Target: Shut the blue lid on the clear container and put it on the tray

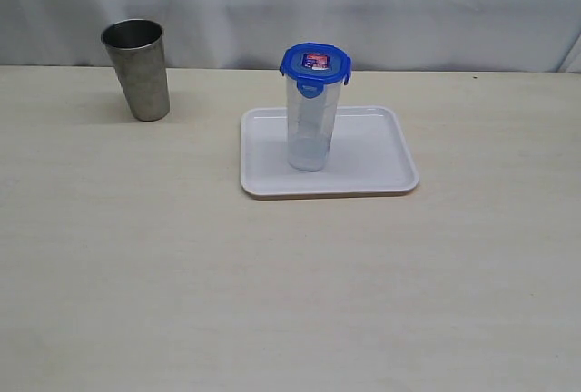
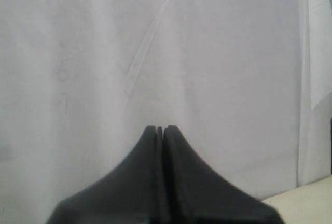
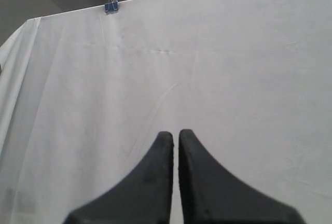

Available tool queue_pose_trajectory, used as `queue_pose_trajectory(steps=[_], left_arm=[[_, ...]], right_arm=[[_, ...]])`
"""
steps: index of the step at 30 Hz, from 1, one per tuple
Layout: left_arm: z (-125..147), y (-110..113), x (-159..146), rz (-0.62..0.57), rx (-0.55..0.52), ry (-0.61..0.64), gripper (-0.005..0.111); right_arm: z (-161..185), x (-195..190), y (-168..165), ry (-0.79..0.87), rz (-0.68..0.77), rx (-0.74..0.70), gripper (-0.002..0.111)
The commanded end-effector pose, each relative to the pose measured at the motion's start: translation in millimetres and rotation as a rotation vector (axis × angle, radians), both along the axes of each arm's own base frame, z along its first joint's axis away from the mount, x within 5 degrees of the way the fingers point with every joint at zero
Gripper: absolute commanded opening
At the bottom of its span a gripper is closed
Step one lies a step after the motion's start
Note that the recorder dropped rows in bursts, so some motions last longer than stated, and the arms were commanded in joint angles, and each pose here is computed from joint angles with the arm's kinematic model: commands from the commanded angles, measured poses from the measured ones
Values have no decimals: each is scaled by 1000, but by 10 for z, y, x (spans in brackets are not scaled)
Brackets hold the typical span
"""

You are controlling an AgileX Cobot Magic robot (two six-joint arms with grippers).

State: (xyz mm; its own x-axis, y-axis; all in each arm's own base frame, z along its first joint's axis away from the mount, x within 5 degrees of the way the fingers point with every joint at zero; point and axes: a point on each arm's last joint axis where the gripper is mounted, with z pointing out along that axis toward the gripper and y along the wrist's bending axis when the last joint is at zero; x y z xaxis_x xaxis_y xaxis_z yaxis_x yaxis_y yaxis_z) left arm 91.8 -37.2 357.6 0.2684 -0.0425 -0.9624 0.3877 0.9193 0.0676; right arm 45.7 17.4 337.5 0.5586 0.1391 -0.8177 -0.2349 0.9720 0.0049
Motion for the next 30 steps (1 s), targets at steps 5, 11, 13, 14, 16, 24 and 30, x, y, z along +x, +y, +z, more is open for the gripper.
queue_pose_trajectory(steps=[5,11,13,14,16,24,30], left_arm=[[-308,207,-64,215,-45,2,0],[-459,263,-216,272,32,39,0],[-513,278,-302,271,10,23,0],[-542,285,-344,269,-2,12,0],[-597,294,-407,269,-11,-12,0],[-743,301,-447,272,-3,-4,0],[-890,304,-456,272,-8,13,0]], right_arm=[[-19,-1,-7,6,-11,3,4],[-19,-1,-7,6,-11,3,4],[-19,-1,-7,6,-11,3,4],[-19,-1,-7,6,-11,3,4],[-19,-1,-7,6,-11,3,4],[-19,-1,-7,6,-11,3,4],[-19,-1,-7,6,-11,3,4]])
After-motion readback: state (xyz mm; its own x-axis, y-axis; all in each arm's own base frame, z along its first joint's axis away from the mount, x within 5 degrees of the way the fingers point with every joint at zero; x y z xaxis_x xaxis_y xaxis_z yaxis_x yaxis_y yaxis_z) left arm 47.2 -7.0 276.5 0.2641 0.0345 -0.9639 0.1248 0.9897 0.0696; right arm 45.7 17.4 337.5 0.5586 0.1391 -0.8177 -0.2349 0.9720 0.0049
